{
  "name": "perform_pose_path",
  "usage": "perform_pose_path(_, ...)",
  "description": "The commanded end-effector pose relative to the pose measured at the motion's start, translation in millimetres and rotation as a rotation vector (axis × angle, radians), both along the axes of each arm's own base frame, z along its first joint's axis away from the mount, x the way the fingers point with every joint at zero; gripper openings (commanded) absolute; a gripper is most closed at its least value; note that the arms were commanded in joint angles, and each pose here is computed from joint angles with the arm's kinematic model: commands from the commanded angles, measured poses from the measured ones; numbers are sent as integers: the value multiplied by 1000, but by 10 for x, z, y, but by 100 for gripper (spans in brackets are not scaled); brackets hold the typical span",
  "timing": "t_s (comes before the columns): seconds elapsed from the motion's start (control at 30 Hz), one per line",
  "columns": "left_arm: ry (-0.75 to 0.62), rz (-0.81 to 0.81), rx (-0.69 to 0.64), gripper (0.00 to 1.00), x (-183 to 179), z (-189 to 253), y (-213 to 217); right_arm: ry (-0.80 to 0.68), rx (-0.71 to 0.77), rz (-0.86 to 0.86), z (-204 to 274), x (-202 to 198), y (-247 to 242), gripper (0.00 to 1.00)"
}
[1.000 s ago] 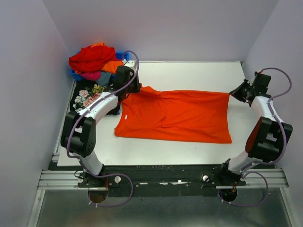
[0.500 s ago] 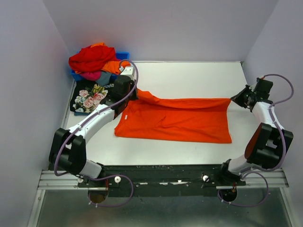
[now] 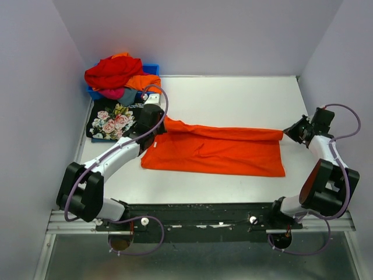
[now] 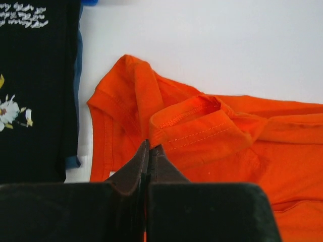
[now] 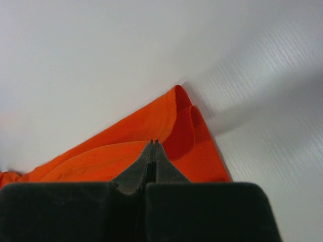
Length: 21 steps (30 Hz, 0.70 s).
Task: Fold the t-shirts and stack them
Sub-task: Fold the other side of the tshirt into a rectangle
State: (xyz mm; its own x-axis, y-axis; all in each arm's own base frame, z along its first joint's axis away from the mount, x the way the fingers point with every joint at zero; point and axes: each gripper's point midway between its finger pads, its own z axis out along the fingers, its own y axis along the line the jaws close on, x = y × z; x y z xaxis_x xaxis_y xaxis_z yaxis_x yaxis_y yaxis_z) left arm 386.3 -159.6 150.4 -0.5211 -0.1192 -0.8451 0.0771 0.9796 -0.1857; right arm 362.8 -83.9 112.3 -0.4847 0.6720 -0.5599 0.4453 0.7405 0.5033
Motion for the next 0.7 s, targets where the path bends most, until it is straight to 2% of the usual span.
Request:
perform_pose_path(0.0,-23,54,-23,0,-134,36,110,-27,1,-56,-23,-18,-71,1)
perform_pose_path(0.33,0,51,-33,0,-400,-99,132,-22,37,-101,-162,-98,-92,1)
perform_pose_path(0.67,198,29,-125,0,-847,-634,37,15,86,-162,-494,-305,-25,1)
